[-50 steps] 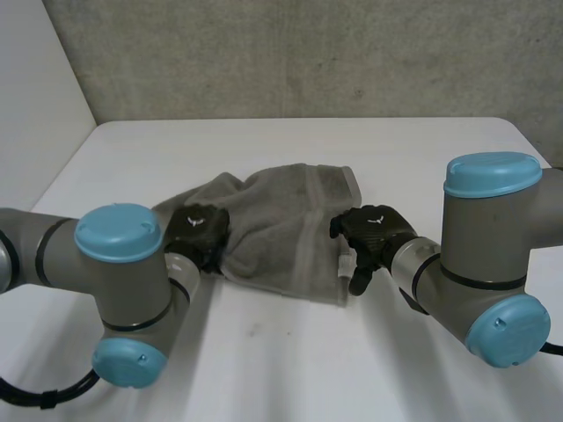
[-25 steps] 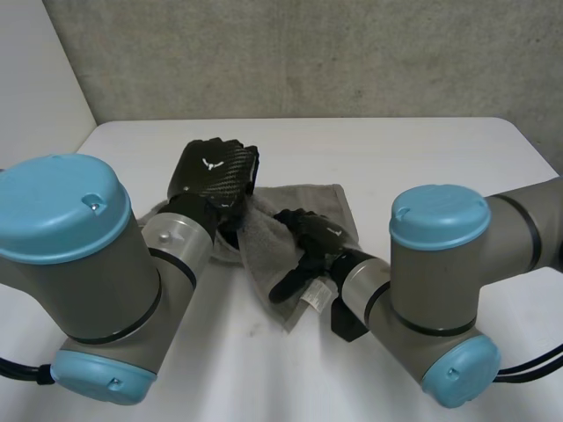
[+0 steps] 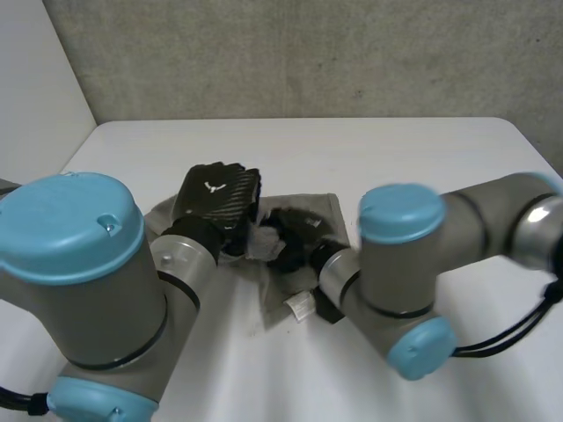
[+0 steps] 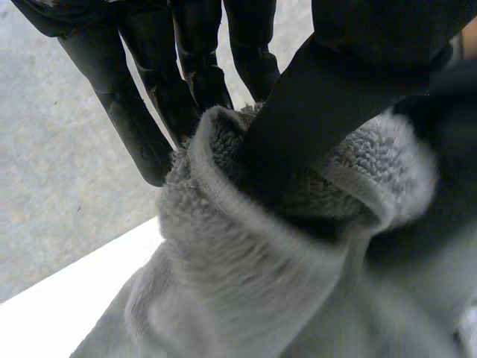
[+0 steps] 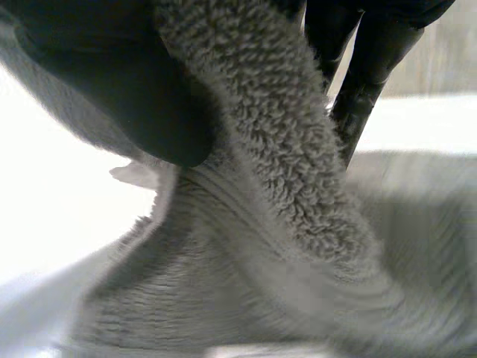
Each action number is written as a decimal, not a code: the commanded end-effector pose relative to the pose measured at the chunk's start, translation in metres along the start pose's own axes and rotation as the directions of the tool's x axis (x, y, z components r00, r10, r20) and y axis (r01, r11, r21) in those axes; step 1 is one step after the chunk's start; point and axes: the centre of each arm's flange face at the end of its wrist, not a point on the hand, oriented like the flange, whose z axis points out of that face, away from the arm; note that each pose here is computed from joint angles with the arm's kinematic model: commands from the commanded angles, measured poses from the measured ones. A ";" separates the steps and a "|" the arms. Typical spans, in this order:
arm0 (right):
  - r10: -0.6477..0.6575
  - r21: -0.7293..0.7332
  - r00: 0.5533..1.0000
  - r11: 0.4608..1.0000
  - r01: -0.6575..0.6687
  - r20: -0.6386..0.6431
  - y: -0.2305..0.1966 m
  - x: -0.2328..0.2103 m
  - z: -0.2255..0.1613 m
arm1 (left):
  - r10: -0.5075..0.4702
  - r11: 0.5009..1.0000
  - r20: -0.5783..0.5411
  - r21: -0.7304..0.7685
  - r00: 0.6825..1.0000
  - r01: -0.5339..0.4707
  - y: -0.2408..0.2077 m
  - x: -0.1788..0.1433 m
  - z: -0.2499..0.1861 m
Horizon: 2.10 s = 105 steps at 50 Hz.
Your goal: Fold the laundry
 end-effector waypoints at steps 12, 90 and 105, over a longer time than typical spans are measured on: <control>-0.438 -0.110 0.892 0.897 0.427 -0.111 -0.021 0.049 -0.044 | 0.005 0.995 0.048 -0.103 0.999 0.000 0.074 -0.013 0.042; -0.362 0.066 0.903 0.920 0.386 -0.230 -0.042 0.088 -0.088 | -0.123 0.969 -0.169 -0.231 0.978 0.082 0.095 0.043 -0.045; -0.366 0.183 0.913 0.900 0.396 -0.178 -0.093 0.044 -0.120 | -0.295 0.945 -0.099 -0.175 0.950 0.275 0.088 0.049 -0.027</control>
